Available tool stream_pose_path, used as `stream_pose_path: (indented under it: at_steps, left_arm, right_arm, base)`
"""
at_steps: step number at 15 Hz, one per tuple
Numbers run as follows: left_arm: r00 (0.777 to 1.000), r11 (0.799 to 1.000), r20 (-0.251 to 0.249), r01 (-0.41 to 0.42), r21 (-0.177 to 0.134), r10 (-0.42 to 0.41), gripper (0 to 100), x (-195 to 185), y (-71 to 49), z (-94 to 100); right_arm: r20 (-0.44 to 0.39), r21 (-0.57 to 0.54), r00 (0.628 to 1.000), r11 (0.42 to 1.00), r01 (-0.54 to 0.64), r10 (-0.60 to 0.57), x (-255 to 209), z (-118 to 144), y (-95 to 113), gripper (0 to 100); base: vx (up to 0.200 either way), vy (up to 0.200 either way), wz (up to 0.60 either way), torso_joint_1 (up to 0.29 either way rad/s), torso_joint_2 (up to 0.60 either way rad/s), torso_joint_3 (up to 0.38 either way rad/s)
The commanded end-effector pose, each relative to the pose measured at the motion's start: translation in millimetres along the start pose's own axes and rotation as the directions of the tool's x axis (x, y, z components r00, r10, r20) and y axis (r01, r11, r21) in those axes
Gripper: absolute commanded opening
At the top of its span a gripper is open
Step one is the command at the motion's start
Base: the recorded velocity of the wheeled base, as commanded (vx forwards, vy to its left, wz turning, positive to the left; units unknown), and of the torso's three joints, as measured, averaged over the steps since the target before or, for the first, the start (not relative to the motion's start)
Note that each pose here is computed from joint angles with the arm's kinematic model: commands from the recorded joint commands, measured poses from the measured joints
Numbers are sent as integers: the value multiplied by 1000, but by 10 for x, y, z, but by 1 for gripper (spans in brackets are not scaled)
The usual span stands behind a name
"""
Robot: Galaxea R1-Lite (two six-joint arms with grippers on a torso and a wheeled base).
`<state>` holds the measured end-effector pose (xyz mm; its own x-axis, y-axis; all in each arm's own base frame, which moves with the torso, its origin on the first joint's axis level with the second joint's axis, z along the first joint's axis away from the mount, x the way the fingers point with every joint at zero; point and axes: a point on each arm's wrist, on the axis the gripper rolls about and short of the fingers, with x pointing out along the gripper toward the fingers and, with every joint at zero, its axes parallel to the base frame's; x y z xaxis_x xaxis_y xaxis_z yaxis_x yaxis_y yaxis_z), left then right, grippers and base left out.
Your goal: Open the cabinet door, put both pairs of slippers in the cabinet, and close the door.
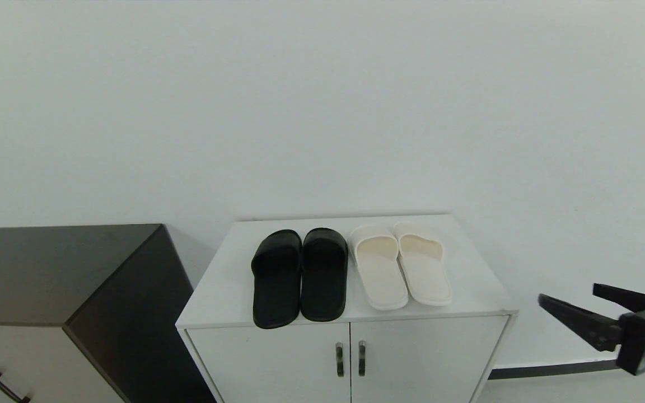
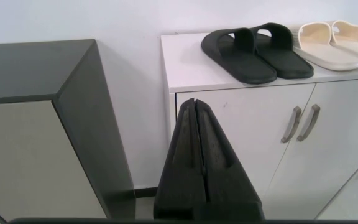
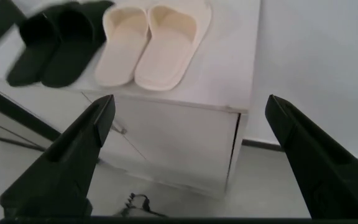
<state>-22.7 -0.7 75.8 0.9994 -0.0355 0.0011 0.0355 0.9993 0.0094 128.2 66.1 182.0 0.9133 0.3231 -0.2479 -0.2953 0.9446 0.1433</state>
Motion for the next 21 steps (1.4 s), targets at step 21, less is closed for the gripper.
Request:
stream_pose_path:
  at_steps: [21]
  left_arm:
    - [1000, 1000, 0, 0, 0, 0, 0, 0, 0, 0]
  right_arm:
    - [34, -67, 991, 989, 132, -130, 1930, -369, 1217, 100]
  base:
    - [0, 0, 0, 0, 0, 0]
